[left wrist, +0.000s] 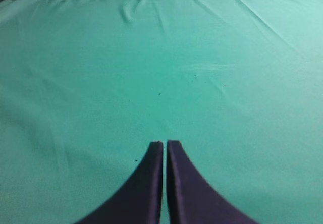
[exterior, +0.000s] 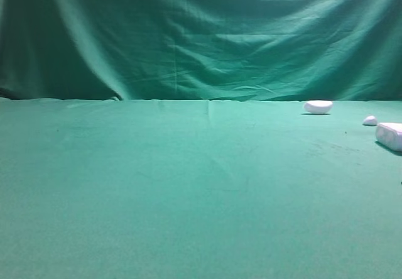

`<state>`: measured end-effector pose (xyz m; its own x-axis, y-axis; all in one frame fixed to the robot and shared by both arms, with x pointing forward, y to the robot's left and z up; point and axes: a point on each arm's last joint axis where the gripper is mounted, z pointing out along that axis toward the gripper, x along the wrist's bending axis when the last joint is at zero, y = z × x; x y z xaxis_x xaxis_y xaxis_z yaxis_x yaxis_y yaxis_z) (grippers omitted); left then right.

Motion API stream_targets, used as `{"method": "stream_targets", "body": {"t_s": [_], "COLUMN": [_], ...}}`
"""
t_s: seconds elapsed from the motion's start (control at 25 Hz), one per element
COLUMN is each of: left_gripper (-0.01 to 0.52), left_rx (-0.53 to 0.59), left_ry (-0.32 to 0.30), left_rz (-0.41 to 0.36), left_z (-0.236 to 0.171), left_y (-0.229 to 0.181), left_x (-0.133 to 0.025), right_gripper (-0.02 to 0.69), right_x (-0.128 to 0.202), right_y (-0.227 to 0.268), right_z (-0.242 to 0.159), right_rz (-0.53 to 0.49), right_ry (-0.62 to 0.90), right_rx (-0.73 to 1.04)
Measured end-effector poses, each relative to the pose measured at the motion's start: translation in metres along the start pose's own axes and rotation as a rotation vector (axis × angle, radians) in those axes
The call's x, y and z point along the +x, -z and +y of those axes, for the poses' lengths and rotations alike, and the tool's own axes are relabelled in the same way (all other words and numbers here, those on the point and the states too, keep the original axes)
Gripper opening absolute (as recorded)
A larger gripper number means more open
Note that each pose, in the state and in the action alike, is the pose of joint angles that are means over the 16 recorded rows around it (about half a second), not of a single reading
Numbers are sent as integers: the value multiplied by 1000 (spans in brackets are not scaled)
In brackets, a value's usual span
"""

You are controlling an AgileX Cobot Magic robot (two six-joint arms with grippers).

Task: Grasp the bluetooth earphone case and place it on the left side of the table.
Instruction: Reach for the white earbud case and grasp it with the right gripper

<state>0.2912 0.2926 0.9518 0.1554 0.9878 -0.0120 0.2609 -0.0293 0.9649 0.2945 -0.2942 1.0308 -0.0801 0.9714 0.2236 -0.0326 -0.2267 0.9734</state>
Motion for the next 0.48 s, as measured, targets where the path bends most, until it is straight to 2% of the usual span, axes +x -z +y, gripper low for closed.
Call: {"method": "stream_targets", "body": {"t_s": [0.48], "left_gripper": [0], "left_rx": [0], "left_ry": [0], "left_rz": [0], "left_z": [0], "left_y": [0], "left_x": [0], "right_gripper": [0], "right_x": [8], "right_y": [-33], "right_z": [29], "right_rz": [-62], "right_ry": [64], "right_rx": [422]}}
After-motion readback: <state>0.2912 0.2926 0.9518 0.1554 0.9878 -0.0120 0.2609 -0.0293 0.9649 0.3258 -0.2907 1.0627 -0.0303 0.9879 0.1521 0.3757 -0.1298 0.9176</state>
